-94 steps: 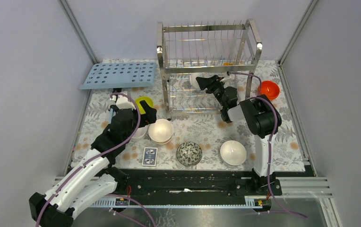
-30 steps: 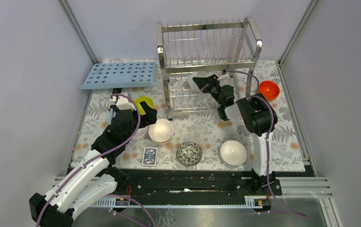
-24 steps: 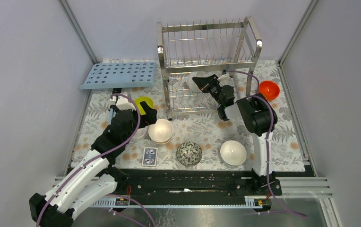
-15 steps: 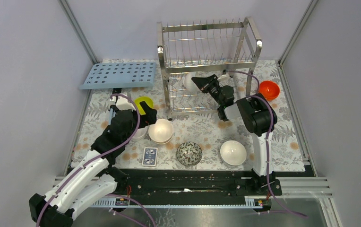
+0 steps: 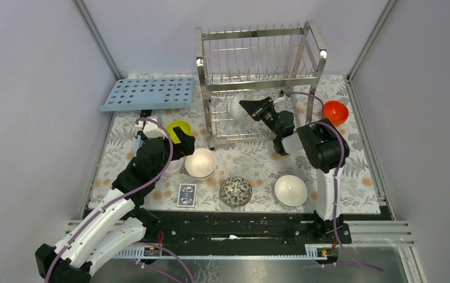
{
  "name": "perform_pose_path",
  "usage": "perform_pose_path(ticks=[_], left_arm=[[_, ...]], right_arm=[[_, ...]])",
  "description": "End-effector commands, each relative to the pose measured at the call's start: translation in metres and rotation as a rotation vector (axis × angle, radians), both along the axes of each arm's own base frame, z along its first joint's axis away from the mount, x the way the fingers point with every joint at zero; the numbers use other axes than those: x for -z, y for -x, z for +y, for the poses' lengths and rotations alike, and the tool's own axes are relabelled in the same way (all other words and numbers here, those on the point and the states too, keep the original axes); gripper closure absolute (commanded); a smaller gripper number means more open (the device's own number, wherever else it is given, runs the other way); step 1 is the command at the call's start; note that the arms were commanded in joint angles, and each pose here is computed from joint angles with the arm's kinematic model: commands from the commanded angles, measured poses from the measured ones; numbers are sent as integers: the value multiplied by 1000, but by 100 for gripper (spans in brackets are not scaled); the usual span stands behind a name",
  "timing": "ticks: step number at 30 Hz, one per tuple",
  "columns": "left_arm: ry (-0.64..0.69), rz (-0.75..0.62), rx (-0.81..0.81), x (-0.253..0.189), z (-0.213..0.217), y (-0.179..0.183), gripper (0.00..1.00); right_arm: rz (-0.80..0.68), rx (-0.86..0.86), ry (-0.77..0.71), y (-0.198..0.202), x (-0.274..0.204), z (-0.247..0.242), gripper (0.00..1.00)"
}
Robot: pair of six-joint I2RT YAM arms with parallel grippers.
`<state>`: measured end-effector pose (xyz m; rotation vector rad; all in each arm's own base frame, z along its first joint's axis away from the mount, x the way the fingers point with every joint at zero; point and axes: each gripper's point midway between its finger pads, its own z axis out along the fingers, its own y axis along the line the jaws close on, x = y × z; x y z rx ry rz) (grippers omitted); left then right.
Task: Unload the bowls from the dish rack
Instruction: Pick up the bowl from the dish rack.
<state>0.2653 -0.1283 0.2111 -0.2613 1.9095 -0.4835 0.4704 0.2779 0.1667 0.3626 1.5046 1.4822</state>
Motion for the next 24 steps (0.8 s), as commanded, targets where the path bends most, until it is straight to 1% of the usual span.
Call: perform_pose_path(ticks=[1,14,24], left_arm=[[30,-43,0,-13,0,-1,1],[51,-64,-5,-25,2,4,1],[71,-60,-4,-34,6,12,1]], right_arm=[[-117,-34,-111,22,-65,-4,100],[-130,-51,-149,62,-90,-19,100],[-112,-70,-40,100,-86,-27,100]])
